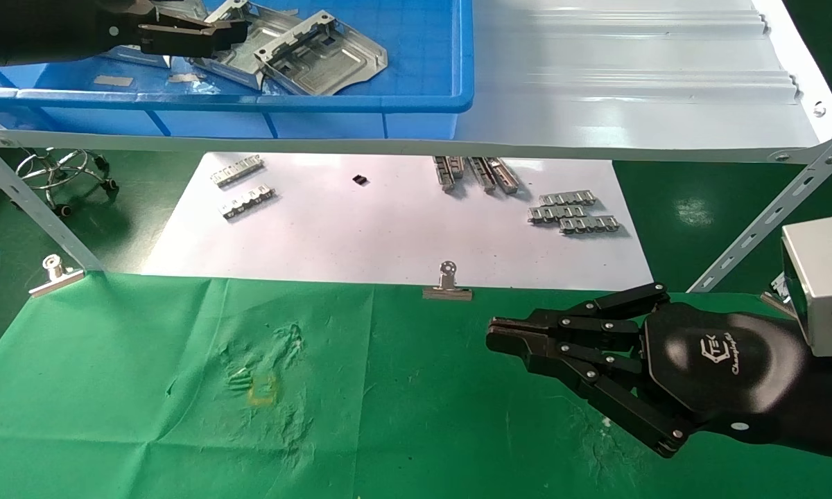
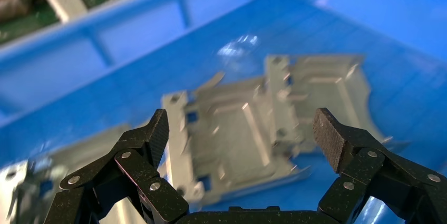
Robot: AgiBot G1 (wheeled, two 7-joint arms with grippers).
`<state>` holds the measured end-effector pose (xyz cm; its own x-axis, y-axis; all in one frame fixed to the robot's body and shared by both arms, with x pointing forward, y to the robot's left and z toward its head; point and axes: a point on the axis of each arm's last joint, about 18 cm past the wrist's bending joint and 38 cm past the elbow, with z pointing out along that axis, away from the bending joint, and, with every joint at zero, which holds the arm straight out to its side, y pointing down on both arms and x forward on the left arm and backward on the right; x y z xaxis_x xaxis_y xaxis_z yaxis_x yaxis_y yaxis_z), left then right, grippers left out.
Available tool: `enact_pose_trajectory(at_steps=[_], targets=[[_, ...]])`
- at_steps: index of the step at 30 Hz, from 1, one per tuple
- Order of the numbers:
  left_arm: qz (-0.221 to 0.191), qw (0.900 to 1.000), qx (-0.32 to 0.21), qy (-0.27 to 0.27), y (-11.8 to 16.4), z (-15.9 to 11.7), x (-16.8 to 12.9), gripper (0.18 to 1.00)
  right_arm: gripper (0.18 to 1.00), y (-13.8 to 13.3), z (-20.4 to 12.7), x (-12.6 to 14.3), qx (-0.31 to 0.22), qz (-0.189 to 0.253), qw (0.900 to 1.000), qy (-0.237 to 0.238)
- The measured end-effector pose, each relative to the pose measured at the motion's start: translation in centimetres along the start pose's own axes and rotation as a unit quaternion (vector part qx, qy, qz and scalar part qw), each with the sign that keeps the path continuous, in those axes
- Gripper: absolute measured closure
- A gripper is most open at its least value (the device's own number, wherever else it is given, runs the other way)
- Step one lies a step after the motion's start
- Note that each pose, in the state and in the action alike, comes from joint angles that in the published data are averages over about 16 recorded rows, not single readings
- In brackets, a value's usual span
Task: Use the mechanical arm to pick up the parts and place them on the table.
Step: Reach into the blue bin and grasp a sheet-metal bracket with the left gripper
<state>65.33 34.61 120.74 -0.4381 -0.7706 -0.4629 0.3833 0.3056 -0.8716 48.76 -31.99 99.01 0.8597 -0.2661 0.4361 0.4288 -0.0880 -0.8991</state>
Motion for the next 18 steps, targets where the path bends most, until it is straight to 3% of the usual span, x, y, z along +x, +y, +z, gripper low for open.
enact_pose_trajectory(at_steps=[11,18], targets=[[-0.013,0.9987,-0.03,-0.038,1.1,1.1,-1.3,0.207,0.982,0.0,0.0,0.0,0.0,0.0,1.0,0.0],[-0.02,0.9974,-0.038,-0.058,1.7,1.7,-1.7,0.271,0.987,0.0,0.0,0.0,0.0,0.0,1.0,0.0]])
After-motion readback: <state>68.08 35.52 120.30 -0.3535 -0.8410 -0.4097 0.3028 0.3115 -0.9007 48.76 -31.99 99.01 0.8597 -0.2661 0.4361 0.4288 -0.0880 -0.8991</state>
